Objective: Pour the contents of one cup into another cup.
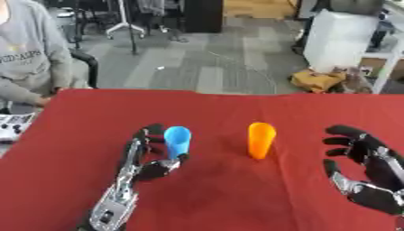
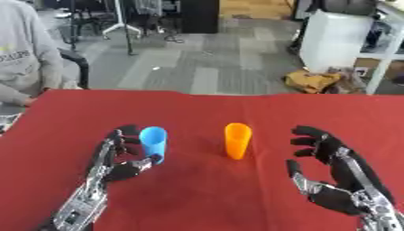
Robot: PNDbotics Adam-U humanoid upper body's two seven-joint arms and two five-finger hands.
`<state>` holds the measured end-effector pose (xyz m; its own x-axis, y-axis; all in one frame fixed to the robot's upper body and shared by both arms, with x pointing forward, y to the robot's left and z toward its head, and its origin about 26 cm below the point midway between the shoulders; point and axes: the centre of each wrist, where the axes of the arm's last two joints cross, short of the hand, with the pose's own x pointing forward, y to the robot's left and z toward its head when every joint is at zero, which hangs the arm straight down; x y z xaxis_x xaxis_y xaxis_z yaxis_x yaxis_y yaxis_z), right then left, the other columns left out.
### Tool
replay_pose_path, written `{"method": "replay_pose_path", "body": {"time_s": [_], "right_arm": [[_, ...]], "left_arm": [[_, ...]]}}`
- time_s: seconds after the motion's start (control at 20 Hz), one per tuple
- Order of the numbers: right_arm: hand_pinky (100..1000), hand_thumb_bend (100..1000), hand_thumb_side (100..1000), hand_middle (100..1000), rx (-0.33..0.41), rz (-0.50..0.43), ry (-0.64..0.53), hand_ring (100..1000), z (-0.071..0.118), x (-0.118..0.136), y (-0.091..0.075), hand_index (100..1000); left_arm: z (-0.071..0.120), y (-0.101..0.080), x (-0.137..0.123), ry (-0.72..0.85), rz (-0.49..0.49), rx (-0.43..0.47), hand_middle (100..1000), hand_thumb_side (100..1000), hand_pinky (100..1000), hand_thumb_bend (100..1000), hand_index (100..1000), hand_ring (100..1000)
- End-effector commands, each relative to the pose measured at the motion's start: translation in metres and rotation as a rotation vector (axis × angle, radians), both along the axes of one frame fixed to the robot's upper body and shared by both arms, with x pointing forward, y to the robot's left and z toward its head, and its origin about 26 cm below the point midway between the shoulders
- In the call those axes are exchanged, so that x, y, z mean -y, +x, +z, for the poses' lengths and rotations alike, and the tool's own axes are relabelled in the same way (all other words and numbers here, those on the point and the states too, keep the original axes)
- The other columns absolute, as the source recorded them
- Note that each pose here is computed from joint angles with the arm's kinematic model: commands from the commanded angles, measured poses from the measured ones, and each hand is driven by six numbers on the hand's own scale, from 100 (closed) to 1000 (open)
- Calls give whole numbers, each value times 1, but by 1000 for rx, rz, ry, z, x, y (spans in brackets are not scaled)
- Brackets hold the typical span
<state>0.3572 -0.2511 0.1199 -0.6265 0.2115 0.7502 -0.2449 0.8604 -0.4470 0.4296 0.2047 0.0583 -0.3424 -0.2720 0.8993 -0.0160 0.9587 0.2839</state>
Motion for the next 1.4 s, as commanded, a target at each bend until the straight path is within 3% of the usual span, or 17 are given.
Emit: {"method": "replay_pose_path", "body": {"time_s": [0.05,0.55,0.9,1.4], "right_arm": [[704,200,100,813,26,8,-5,793,9,1,1,888],[703,191,100,810,22,9,-5,790,8,1,2,888],[703,187,100,809,20,11,-6,788,8,1,2,889],[704,180,100,808,24,21,-8,782,8,-1,2,890]], "left_arm": [[9,7,3,4,17,26,660,100,525,786,797,647],[14,9,-4,-17,80,40,639,100,527,784,789,632],[8,12,-11,42,137,3,661,100,532,785,791,662],[2,19,-8,25,131,-19,652,100,523,783,787,650]]}}
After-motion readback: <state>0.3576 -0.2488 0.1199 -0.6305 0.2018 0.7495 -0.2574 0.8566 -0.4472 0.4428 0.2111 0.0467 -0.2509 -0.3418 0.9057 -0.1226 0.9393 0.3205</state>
